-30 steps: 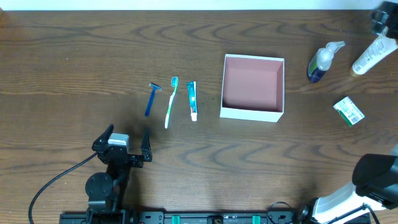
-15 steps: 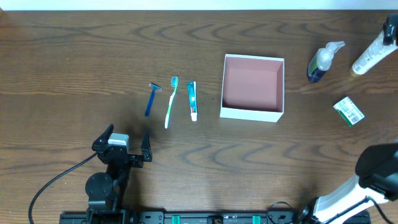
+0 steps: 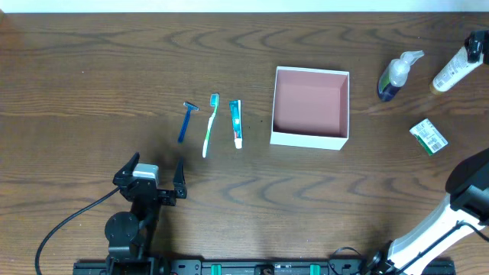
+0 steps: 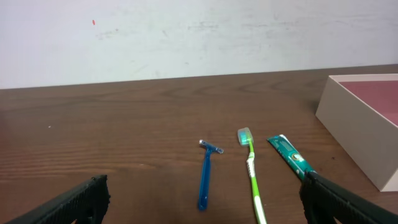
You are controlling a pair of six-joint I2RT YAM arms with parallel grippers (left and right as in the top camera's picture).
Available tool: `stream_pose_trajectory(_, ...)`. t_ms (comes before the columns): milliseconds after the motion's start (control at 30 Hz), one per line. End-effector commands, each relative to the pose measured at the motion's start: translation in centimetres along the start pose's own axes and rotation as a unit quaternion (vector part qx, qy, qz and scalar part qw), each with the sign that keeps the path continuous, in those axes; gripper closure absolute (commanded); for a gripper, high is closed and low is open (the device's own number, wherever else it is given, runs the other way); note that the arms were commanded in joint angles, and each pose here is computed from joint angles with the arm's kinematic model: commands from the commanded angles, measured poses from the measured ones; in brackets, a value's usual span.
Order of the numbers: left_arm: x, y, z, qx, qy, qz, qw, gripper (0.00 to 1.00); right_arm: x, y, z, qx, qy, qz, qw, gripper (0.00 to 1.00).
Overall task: Pack container
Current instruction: 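Reach right gripper to the white lotion tube and grasp it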
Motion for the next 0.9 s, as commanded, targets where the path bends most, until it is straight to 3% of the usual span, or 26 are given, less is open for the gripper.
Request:
stream_pose_trajectory(0, -1.2, -0.1, -0.2, -0.004, 0.017, 0.003, 1.000, 0.02, -0.8, -0.5, -2.0, 0.046, 0.001, -0.002, 0.999, 0.02)
stream_pose_trajectory(133, -1.2, -0.1, -0.2, -0.004, 0.017, 0.003, 1.000, 0.02, -1.8, -0.7, -4.0, 0.056, 0.020, -0.009, 0.998, 0.07)
stream_pose_trajectory(333, -1.2, -0.1, -0.2, -0.004, 0.017, 0.003, 1.000, 0.02, -2.1, -0.7, -4.7, 0.064, 0.023, -0.012, 0.998, 0.25)
stream_pose_trajectory(467, -1.2, -0.1, -0.2, -0.004, 0.017, 0.003, 1.000, 0.02, -2.1, -0.7, -4.7, 0.064, 0.022, -0.012, 0.998, 0.52)
stream_pose_trajectory(567, -1.2, -0.1, -0.2, -0.004, 0.017, 0.003, 1.000, 0.02, -2.1, -0.7, -4.7, 0.063, 0.022, -0.020, 0.998, 0.63)
stream_pose_trajectory(733, -1.2, -0.1, -0.2, -0.004, 0.017, 0.003, 1.000, 0.02, -2.0, -0.8, -4.6, 0.062, 0.021, -0.035, 0.997, 0.98)
stream_pose_trajectory(867, -1.2, -0.1, -0.2, -0.004, 0.017, 0.003, 1.000, 0.02, -1.8, -0.8, -4.4, 0.059, 0.017, -0.052, 0.997, 0.99)
Point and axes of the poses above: each gripper's point midway between its finger pads, its own z axis back along the fingers, its own y axis along the line the jaws close on, x = y × z, the point moved 9 cm from there along z, back along the fingers, and after that the axes turned 8 degrees about -z, right-handed, at the moved point
